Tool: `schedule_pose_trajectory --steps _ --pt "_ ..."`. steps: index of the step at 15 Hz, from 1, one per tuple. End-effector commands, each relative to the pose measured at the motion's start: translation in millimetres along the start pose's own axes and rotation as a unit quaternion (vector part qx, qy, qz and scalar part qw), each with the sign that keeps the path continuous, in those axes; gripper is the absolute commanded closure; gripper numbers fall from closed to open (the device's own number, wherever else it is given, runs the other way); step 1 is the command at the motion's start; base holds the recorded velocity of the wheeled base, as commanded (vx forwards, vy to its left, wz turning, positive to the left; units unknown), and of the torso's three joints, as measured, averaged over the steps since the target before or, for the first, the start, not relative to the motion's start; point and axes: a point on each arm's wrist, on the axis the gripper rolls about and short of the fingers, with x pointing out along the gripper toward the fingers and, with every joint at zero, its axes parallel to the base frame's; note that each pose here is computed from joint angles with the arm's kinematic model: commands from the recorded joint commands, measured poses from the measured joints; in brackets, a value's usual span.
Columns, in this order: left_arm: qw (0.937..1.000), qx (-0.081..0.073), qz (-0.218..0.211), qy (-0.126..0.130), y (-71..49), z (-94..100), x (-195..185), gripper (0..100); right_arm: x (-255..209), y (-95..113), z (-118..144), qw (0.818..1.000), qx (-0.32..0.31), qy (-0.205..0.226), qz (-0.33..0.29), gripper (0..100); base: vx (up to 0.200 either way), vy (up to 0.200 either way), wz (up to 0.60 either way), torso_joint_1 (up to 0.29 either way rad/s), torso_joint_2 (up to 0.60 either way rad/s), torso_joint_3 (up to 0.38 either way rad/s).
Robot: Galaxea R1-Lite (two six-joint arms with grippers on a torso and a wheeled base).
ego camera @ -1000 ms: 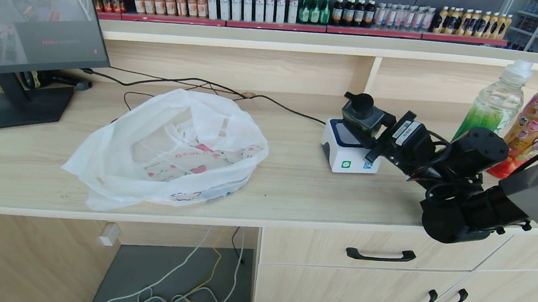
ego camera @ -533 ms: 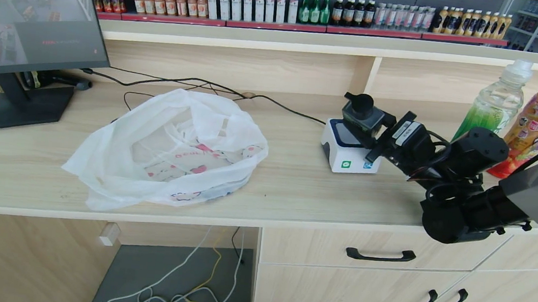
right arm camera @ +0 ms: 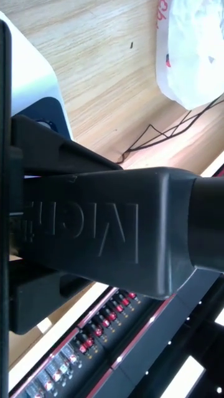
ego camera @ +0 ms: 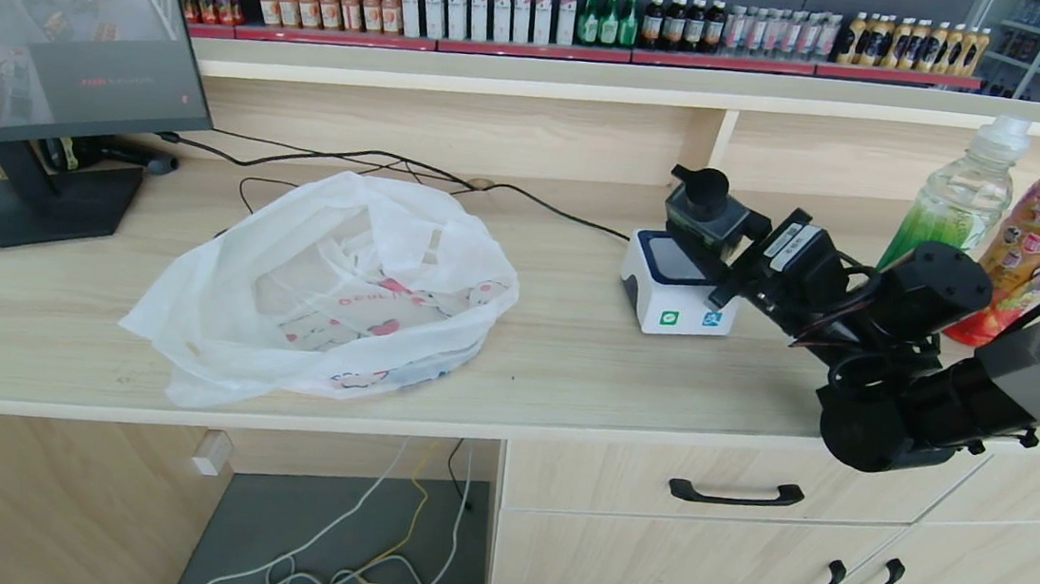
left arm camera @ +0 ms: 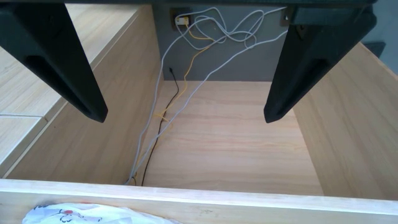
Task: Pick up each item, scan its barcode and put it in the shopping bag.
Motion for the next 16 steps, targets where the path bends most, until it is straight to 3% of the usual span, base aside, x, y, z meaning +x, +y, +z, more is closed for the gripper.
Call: schedule_pose_trajectory --steps 1,7,8,9,11,14,16 --pt "1.0000 0.000 0.000 0.000 0.0 0.0 0.0 0 0.1 -6.1 12.5 1.000 -0.005 -0.007 -0.006 100 0.000 0.000 0.00 0.000 0.00 0.000" --pt "1.0000 0.000 0.000 0.000 0.0 0.0 0.0 0 -3.0 2.8 75.7 0.999 0.036 -0.008 -0.028 100 0.000 0.000 0.00 0.000 0.00 0.000" --pt "1.0000 0.000 0.000 0.000 0.0 0.0 0.0 0 -3.5 2.5 76.4 0.999 0.037 -0.007 -0.029 100 0.000 0.000 0.00 0.000 0.00 0.000" --pt "1.0000 0.000 0.000 0.000 0.0 0.0 0.0 0 -15.0 3.9 101.6 0.996 0.066 0.012 -0.055 100 0.000 0.000 0.00 0.000 0.00 0.000" --pt "1.0000 0.000 0.000 0.000 0.0 0.0 0.0 0 -27.1 -0.1 119.0 0.994 0.089 0.016 -0.067 100 0.000 0.000 0.00 0.000 0.00 0.000" --pt "1.0000 0.000 0.000 0.000 0.0 0.0 0.0 0 -43.6 -12.9 137.7 0.987 0.134 0.008 -0.084 100 0.000 0.000 0.00 0.000 0.00 0.000" --pt "1.0000 0.000 0.000 0.000 0.0 0.0 0.0 0 -53.5 -10.3 138.5 0.983 0.158 0.024 -0.088 100 0.000 0.000 0.00 0.000 0.00 0.000"
